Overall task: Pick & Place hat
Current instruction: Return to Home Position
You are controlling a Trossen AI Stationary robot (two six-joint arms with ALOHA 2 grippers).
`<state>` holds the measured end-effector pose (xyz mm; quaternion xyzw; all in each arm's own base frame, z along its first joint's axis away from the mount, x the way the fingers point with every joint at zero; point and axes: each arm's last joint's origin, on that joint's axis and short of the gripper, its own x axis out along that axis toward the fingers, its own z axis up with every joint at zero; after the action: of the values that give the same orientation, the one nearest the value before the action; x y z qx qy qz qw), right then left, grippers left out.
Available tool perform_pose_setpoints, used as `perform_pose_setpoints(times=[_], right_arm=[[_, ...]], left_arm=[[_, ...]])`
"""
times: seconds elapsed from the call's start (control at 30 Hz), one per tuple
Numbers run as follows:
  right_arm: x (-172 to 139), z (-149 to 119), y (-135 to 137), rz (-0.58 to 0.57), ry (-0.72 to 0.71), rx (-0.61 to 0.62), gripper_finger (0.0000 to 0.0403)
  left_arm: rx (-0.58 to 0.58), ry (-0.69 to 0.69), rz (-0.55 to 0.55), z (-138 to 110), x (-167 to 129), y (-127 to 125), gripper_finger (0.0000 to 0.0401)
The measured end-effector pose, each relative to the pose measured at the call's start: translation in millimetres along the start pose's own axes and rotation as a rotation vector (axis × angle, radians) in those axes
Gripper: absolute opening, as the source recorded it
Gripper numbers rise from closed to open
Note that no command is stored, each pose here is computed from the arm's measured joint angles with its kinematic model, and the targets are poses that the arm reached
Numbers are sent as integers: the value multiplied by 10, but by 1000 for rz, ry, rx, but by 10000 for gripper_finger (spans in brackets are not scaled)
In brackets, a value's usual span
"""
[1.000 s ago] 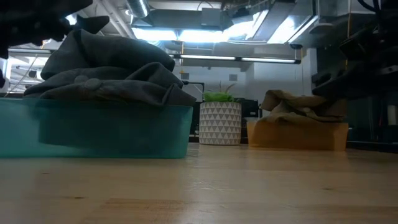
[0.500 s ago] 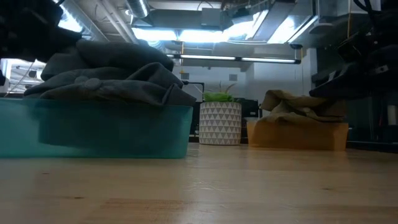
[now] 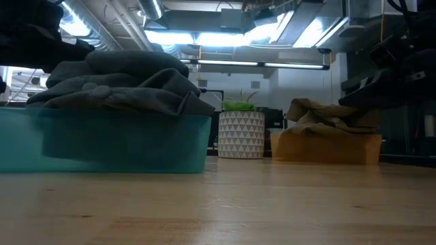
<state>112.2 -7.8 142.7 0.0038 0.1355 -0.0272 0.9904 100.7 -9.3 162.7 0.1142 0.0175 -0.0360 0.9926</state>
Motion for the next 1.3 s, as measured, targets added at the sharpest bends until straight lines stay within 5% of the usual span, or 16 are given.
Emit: perform_pose_setpoints(times=[1.3], right_arm=[[0,0,0,0,0,0,53]], left_arm=[[-3,-4,0,4,0,0,228]])
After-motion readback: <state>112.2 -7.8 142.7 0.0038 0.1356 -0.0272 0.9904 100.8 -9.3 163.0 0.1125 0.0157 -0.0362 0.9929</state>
